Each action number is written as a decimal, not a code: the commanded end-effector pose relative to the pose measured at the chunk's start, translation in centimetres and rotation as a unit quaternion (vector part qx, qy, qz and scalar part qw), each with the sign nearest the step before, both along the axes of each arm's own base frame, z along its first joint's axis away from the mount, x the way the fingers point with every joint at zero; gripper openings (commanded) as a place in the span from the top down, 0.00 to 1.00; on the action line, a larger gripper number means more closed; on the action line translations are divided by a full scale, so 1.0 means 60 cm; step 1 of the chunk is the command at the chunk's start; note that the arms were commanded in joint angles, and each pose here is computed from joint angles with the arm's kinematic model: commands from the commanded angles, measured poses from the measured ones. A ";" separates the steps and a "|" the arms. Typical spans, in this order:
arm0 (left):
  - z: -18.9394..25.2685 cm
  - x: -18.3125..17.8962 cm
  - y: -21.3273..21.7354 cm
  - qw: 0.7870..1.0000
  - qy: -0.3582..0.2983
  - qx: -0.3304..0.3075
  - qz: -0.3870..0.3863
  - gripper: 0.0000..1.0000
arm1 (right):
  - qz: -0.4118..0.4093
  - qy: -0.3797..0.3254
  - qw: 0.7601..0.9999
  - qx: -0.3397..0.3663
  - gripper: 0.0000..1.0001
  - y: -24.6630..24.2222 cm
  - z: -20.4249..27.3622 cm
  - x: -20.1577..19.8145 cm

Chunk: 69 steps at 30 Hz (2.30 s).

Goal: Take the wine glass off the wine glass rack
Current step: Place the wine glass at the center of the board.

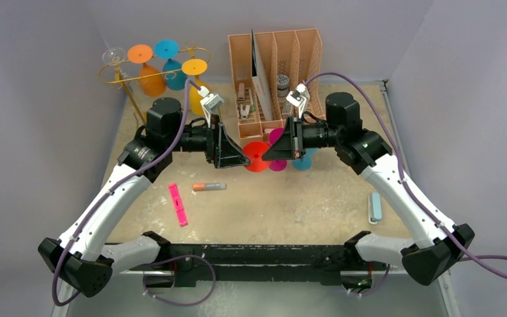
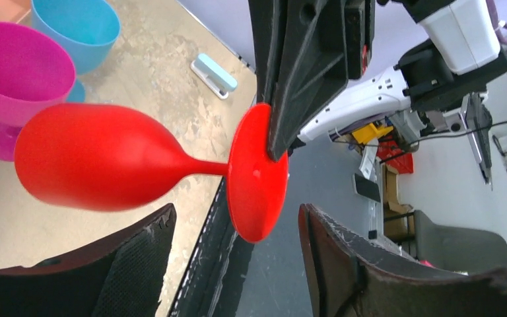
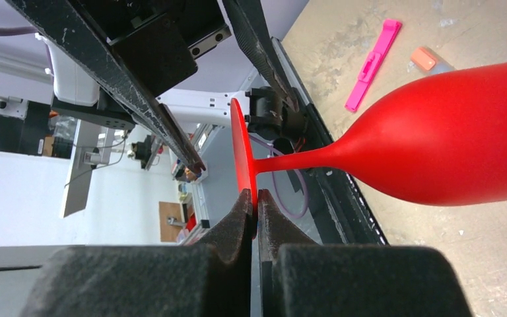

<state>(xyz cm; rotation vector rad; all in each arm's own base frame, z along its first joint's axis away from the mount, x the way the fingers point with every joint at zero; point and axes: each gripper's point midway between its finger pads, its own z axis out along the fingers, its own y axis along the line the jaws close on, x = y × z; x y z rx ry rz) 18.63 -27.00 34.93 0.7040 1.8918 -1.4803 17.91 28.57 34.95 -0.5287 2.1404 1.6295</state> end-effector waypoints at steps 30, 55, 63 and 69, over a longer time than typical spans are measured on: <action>0.010 -0.041 -0.040 0.996 0.021 -0.020 -0.082 0.92 | -0.027 -0.092 0.995 0.036 1.00 -0.007 0.028 0.009; -0.048 -0.080 0.035 0.970 -0.239 0.014 -0.038 1.00 | -0.135 -0.144 0.980 -0.029 0.25 -0.054 0.023 0.038; -0.111 -0.058 0.077 0.937 -0.332 0.111 -0.017 1.00 | -0.205 -0.124 0.968 -0.078 0.18 -0.074 -0.008 0.079; -0.143 -0.073 0.089 0.898 -0.405 0.145 -0.090 1.00 | -0.205 -0.099 0.964 -0.136 0.12 -0.079 -0.027 0.100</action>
